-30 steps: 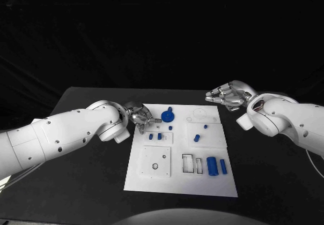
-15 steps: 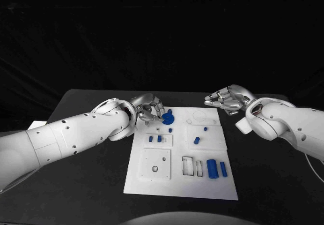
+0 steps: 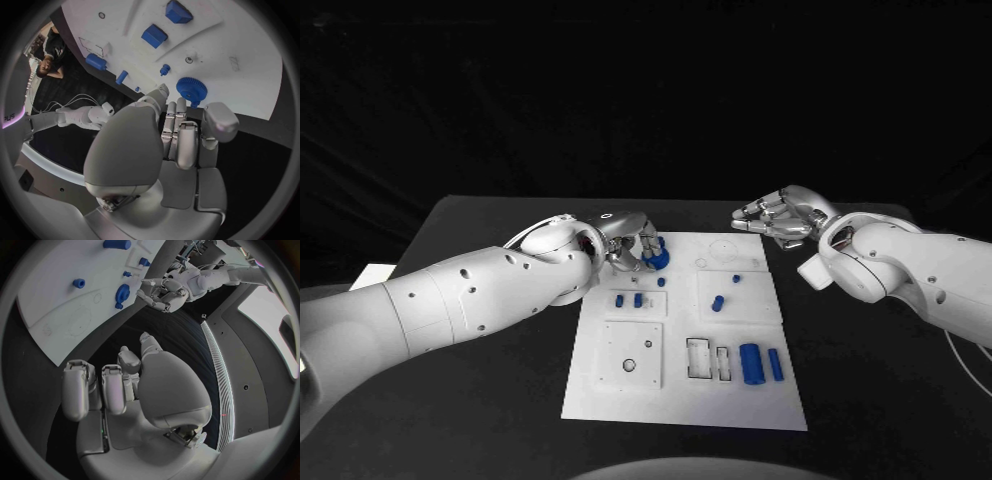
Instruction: Assemble the parts on the task board
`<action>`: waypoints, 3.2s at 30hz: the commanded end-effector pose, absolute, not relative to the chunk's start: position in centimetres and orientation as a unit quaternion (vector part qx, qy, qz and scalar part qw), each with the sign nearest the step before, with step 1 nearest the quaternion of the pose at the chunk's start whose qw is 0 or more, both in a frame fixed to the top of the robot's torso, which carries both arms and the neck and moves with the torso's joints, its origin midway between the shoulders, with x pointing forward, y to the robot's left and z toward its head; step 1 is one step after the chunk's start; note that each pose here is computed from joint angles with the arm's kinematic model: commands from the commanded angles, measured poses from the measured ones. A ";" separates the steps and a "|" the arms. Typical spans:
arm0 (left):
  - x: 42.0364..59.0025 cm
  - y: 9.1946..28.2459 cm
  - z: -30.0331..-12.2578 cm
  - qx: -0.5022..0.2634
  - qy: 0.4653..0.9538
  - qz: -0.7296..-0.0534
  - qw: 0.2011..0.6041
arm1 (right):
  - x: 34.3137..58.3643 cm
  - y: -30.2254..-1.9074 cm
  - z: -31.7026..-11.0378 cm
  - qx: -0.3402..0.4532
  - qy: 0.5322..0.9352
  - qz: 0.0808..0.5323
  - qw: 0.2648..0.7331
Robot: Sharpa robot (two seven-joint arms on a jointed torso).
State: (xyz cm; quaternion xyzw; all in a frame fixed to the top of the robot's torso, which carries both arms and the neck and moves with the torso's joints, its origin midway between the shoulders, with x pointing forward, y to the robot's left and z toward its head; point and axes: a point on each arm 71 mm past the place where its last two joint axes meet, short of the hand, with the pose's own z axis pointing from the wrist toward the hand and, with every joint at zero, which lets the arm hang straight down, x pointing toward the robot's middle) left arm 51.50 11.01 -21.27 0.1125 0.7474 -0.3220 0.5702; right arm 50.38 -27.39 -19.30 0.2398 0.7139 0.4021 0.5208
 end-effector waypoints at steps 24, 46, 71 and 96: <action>50.8 8.8 -23.4 0.177 0.779 -0.291 0.527 | 50.3 -27.1 -19.3 0.230 0.715 0.404 0.522; 51.0 8.3 -23.8 0.177 0.786 -0.283 0.520 | 50.3 -27.0 -19.3 0.230 0.715 0.406 0.520; 50.9 7.9 -24.1 0.180 0.796 -0.277 0.508 | 50.3 -26.8 -19.3 0.230 0.715 0.408 0.519; 51.1 8.1 -23.8 0.158 0.782 -0.293 0.527 | 50.4 -26.6 -19.3 0.229 0.716 0.408 0.518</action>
